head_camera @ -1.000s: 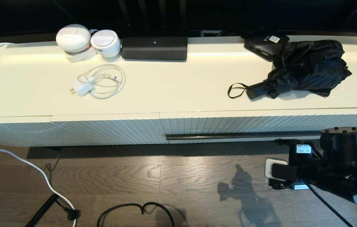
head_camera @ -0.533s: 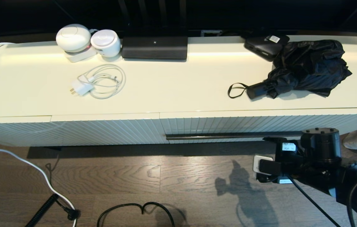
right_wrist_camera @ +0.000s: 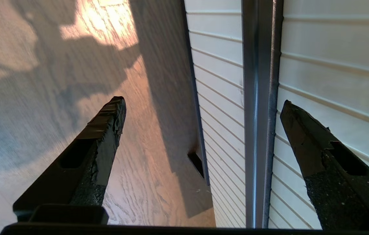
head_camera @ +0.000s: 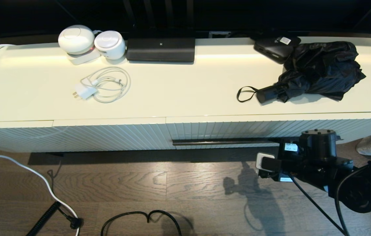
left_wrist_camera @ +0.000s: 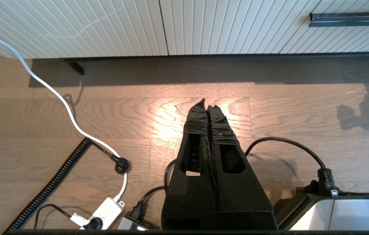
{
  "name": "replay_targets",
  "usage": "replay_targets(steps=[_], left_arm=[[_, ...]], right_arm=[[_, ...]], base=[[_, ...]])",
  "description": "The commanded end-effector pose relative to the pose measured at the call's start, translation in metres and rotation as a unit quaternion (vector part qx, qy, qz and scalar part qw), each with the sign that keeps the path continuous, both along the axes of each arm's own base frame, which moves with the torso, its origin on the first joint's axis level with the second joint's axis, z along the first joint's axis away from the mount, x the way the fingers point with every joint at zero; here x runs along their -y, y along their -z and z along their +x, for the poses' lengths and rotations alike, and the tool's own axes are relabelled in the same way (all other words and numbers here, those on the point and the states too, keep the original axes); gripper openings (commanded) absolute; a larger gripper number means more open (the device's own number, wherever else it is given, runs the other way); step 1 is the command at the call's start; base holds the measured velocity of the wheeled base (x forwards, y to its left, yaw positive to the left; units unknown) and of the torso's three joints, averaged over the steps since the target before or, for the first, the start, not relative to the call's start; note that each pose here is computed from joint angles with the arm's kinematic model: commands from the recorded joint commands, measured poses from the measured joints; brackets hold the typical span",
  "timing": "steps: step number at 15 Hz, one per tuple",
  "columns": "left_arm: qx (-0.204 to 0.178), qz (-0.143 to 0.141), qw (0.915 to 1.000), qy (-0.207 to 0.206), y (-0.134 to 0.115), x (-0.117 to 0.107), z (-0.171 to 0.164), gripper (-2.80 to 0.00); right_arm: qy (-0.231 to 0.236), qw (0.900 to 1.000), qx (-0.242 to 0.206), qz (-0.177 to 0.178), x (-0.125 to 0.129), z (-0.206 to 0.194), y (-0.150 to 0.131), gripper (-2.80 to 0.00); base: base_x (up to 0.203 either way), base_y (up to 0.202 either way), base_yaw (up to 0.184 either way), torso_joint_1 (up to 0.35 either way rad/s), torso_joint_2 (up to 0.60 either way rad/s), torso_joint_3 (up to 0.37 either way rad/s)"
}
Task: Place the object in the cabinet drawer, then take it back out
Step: Open the drawer
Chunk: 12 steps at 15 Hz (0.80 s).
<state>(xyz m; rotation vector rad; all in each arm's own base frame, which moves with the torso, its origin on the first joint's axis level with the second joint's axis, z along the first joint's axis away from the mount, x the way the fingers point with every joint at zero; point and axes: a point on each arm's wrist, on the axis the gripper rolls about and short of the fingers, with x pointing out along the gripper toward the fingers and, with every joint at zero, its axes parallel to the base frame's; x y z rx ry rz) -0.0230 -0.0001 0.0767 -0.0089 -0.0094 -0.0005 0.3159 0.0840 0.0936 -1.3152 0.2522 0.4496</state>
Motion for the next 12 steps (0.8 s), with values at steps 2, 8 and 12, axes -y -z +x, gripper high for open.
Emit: replay_targets(steps=[2, 8, 12], left_arm=[[0.001, 0.001, 1.0, 0.0, 0.0, 0.0, 0.0, -2.8], [0.001, 0.0, 1.0, 0.0, 0.0, 0.0, 0.0, -2.8], [0.001, 0.0, 1.0, 0.0, 0.0, 0.0, 0.0, -2.8]], right_arm=[[0.0, 1.0, 0.015, -0.001, -0.003, 0.015, -0.002, 0.0], [-0.003, 1.0, 0.008, -0.008, -0.004, 0.019, 0.004, 0.0], [-0.002, 1.0, -0.003, -0.011, -0.004, 0.02, 0.012, 0.0]], base=[[0.0, 0.0, 0.0, 0.0, 0.0, 0.0], [0.0, 0.0, 0.0, 0.0, 0.0, 0.0], [0.0, 0.0, 0.0, 0.0, 0.0, 0.0]])
